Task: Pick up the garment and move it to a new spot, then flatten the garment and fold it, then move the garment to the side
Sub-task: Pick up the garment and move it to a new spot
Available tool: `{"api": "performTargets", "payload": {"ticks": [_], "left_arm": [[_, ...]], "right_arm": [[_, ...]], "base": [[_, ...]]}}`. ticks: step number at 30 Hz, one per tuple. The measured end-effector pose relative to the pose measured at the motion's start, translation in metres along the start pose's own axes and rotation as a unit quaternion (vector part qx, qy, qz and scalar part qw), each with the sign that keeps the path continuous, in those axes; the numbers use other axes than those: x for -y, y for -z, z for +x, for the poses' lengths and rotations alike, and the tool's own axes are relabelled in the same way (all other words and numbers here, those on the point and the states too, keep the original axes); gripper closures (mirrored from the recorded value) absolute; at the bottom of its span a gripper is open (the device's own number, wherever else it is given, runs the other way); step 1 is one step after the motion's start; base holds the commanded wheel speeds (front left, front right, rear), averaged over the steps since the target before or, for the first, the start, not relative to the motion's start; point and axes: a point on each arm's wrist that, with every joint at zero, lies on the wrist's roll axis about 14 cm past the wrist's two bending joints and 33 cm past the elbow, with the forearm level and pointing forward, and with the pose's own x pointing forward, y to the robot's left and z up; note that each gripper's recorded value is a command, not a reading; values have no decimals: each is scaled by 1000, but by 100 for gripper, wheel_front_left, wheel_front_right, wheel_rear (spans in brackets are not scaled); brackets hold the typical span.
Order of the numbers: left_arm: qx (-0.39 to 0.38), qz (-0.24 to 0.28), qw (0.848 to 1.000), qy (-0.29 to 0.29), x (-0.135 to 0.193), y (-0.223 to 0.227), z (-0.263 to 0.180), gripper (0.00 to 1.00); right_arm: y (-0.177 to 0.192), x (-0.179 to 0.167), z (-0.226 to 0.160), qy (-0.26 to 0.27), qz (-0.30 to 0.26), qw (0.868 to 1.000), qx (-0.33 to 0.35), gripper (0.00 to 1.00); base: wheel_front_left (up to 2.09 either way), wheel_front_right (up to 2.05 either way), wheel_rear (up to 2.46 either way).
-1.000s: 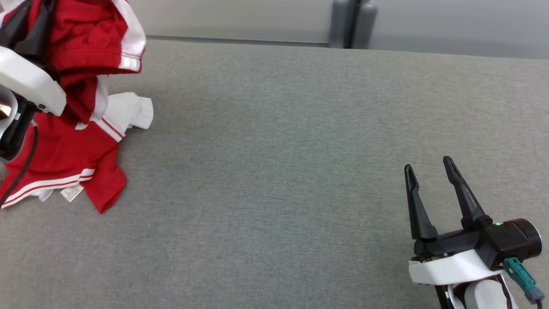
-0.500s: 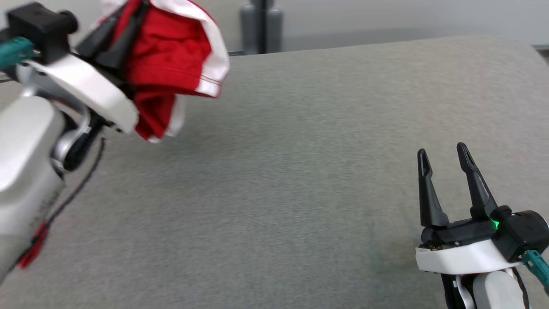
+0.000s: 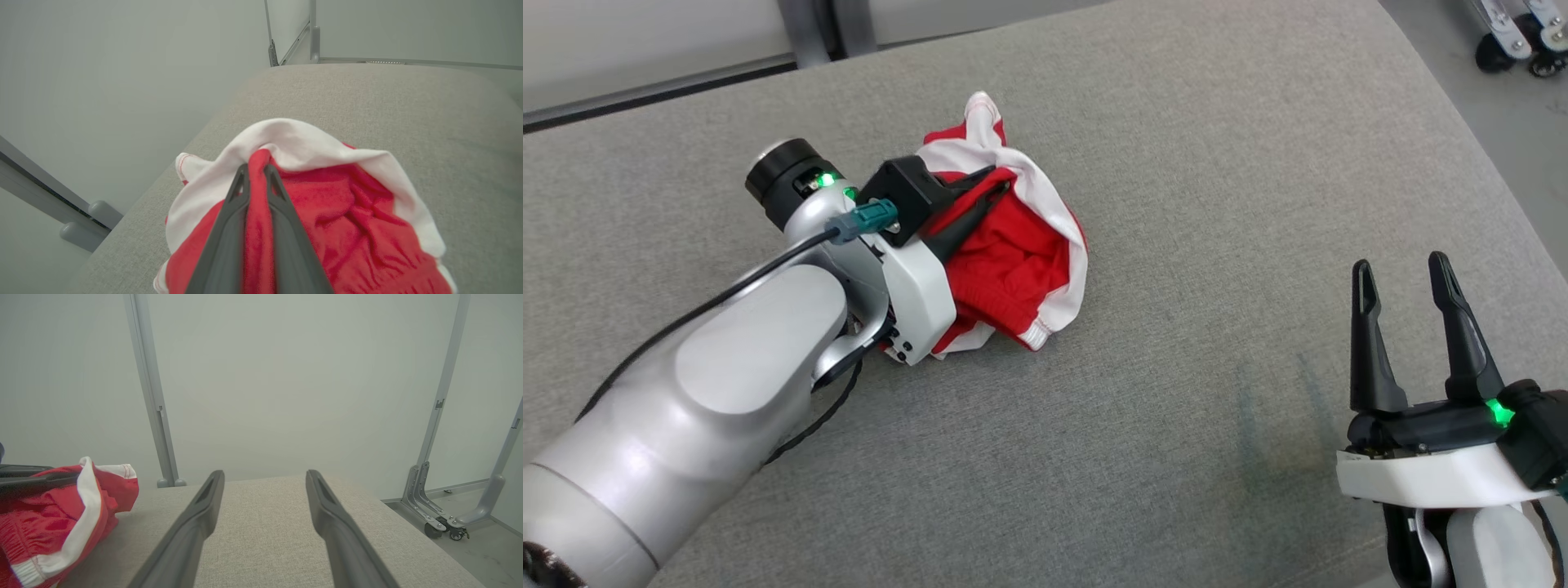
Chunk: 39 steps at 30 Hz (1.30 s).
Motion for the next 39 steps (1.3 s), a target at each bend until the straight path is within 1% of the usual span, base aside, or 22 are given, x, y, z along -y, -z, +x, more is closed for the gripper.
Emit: {"api": "performTargets", "payload": {"ticks": [6,8,9,13,16,19,22,25,28,31,33,35,36,39], "left_arm": [[-44,-32,998,34,27,61,28,100],[-50,-45,997,42,38,75,33,48],[-49,-50,997,43,42,78,35,0],[-23,-64,997,33,47,65,38,0],[5,-87,996,2,43,47,31,0],[45,-106,992,-46,30,22,15,0],[60,-125,985,-99,24,19,-13,0],[66,-142,974,-162,17,23,-48,0],[76,-161,957,-228,12,24,-85,0],[90,-180,932,-302,7,26,-126,0],[100,-179,915,-347,5,25,-155,0],[113,-184,893,-394,5,25,-184,0],[117,-183,885,-411,8,25,-197,0],[134,-173,860,-461,14,22,-234,0]], "right_arm": [[11,12,5,16,-11,1000,-16,0],[15,13,6,19,-14,999,-22,0],[16,13,6,18,-16,999,-25,0],[19,6,9,6,-16,1000,-25,0],[18,-5,10,-9,-14,1000,-22,0],[14,-18,12,-29,-9,999,-15,0],[11,-34,10,-52,-2,999,-10,0],[7,-51,8,-76,4,997,-2,0],[0,-68,5,-101,9,995,7,0],[-5,-84,-2,-124,17,992,14,0],[-7,-95,-8,-142,17,990,15,0],[-8,-106,-16,-158,18,987,16,0],[-9,-110,-20,-164,18,986,16,0],[-13,-112,-27,-169,17,985,20,0]], "base": [[0,0,0],[0,0,0],[0,0,0],[0,0,0],[0,0,0],[0,0,0],[0,0,0],[0,0,0],[0,0,0],[0,0,0],[0,0,0],[0,0,0],[0,0,0],[0,0,0]]}}
